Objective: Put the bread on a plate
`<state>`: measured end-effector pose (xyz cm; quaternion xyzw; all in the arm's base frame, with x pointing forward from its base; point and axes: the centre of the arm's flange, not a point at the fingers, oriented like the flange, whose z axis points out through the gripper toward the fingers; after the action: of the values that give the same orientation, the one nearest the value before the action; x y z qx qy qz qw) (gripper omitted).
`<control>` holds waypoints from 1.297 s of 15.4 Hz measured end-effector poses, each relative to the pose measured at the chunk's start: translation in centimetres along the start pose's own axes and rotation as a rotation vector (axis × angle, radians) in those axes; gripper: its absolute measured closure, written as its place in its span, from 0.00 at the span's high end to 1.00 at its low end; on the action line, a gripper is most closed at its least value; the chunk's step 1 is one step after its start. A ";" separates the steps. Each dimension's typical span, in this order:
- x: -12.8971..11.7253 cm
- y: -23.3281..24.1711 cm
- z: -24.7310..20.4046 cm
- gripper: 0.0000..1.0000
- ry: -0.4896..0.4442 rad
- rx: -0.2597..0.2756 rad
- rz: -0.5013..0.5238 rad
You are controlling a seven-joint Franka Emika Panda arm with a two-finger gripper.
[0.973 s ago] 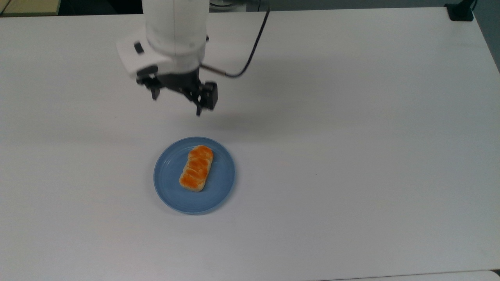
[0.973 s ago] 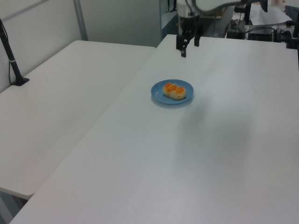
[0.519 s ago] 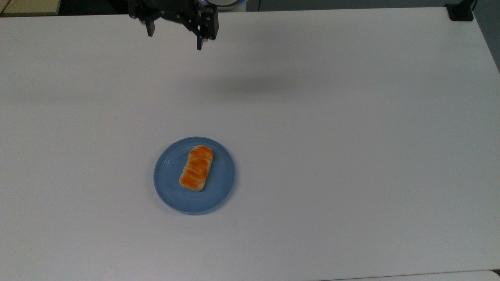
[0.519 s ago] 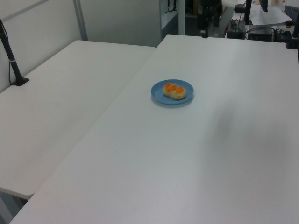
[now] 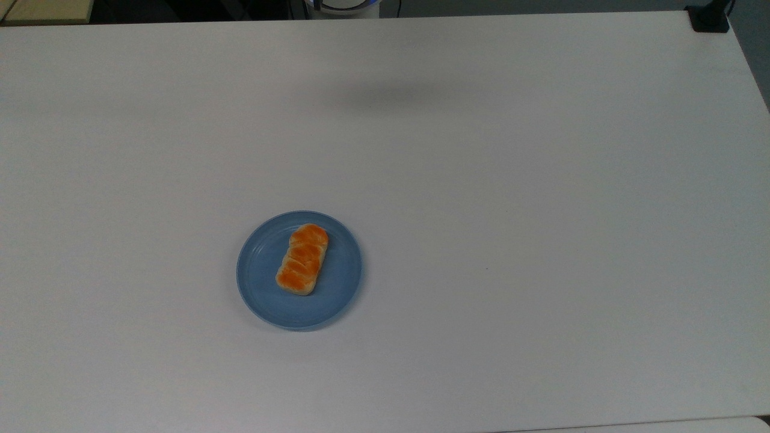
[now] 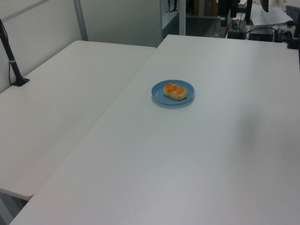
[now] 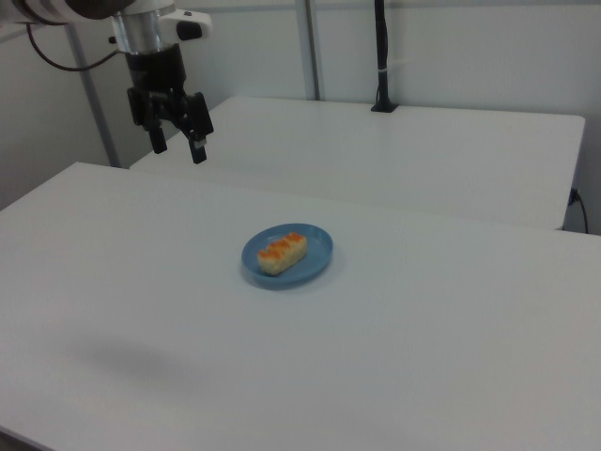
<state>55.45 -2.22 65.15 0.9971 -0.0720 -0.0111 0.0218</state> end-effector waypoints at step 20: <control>-0.2 0.3 0.8 1.00 0.088 0.008 -0.096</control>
<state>55.14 -2.53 64.35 0.9990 -0.0231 0.0319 0.0207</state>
